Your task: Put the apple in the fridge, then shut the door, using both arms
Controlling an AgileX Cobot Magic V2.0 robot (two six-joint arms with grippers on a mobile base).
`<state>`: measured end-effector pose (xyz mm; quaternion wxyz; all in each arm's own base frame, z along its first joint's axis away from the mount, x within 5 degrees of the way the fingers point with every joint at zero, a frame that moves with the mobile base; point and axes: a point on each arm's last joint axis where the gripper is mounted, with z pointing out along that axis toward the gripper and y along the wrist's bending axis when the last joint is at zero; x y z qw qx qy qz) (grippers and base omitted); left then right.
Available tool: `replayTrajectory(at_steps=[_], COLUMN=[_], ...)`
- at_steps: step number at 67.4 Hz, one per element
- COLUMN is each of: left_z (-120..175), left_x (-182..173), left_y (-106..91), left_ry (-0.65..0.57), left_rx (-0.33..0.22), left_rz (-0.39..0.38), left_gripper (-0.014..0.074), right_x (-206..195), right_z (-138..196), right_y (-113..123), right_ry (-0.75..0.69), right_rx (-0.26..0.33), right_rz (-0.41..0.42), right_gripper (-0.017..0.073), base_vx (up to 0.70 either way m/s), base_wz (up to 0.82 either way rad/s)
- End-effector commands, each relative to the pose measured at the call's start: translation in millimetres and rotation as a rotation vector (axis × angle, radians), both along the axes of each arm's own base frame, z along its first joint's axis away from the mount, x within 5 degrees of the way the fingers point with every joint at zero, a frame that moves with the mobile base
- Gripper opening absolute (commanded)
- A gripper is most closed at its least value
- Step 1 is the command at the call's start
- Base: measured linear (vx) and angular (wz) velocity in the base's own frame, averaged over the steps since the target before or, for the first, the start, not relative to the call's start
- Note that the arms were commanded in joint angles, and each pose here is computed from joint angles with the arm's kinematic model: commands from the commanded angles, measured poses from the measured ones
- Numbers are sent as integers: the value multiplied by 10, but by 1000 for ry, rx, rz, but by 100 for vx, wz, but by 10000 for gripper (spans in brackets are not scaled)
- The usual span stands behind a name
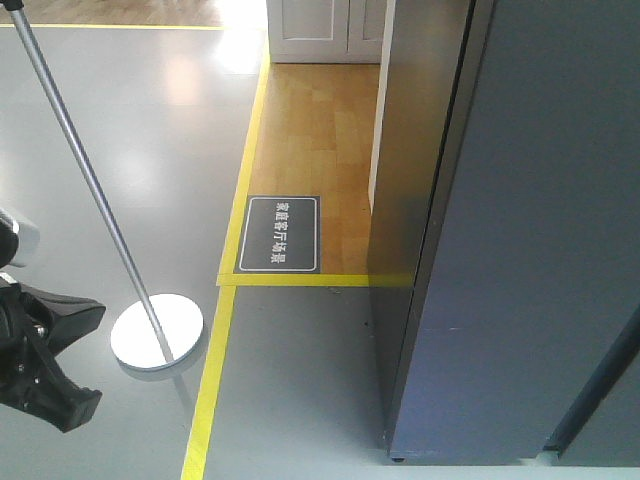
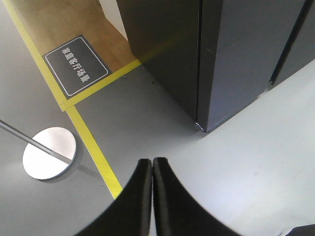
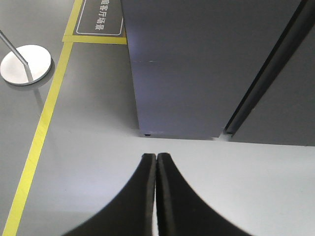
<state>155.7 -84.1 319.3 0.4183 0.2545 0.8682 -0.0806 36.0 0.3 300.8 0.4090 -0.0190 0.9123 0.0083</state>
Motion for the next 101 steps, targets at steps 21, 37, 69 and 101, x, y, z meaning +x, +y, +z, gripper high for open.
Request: replayTrajectory(at_steps=[21,37,69,101], left_z=[109,-246,-1230,-1246], left_x=[-210,-557,-993,-999], left_y=[203,581,820,858], left_ry=[-136,-325,-639,-647], left_rx=[-133,-227,-311,-287], left_rz=[73,269,473,537], left_gripper=[-6,-6,-6,-6], right_x=[35,34,34,27], right_z=[101,100,100,99], right_y=[-1,1,1,0], right_ry=[-68,-66,-66,-67], right_rx=[-5,-2,-2,-2], right_rz=[4,4,4,4], right_gripper=[-3,-3,-3,-3], base_vx=[0,0,0,0], base_wz=[0,0,0,0])
